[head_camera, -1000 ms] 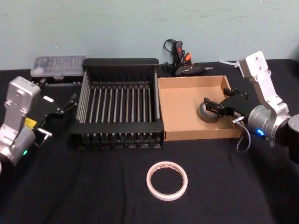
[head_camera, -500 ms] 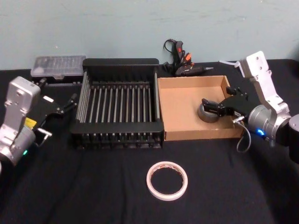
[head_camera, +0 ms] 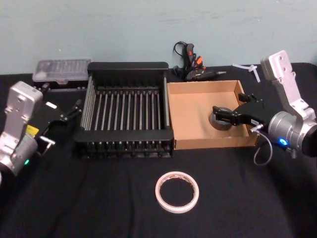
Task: Pick up the white tape and place it into the black box , Pick up the silver tape and place it into the brown box.
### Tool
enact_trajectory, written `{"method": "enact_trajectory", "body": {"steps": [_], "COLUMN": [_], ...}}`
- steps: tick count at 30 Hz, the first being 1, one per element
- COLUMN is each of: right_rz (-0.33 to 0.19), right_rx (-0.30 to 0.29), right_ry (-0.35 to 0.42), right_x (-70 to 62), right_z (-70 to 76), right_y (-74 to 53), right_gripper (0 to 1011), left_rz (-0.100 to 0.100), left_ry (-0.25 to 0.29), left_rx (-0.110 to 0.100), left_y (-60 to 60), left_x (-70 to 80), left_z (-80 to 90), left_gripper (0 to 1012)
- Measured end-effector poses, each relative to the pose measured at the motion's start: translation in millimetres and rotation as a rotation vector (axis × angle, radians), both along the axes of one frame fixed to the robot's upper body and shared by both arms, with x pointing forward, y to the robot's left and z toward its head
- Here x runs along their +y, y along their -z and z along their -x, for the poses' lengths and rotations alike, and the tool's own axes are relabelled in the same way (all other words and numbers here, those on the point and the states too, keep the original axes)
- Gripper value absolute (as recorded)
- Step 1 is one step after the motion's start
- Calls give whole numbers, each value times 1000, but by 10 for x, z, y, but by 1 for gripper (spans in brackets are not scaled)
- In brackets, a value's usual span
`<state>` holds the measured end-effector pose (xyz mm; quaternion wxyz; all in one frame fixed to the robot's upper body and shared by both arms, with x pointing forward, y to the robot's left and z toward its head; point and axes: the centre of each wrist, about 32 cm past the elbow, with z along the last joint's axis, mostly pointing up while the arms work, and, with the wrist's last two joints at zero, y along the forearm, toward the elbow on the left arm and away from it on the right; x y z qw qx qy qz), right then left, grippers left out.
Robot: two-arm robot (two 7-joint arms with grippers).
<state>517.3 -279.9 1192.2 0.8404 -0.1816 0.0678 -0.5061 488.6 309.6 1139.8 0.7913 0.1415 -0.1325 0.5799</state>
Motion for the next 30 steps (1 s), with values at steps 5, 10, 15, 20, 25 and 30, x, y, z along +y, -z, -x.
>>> {"method": "enact_trajectory", "body": {"steps": [5, 10, 15, 20, 25, 30], "right_rz": [-4, -1, 7, 23, 41, 50], "right_rx": [23, 38, 50, 67, 92, 110], "right_ry": [-31, -56, -104, -152, -199, -231], "right_x": [1, 5, 35, 86, 158, 211], "right_z": [133, 251, 391, 502, 612, 689], "right_y": [-115, -179, -215, -211, -165, -106], "right_gripper": [1002, 1002, 1002, 1002, 1002, 1002], "left_rz": [0, 0, 0, 0, 0, 0], "left_ry": [0, 0, 0, 0, 0, 0], "left_rx": [0, 0, 0, 0, 0, 0], "left_y": [0, 0, 0, 0, 0, 0], "left_x": [0, 0, 0, 0, 0, 0], "left_z": [0, 0, 0, 0, 0, 0], "left_gripper": [1001, 1001, 1001, 1001, 1001, 1001]}}
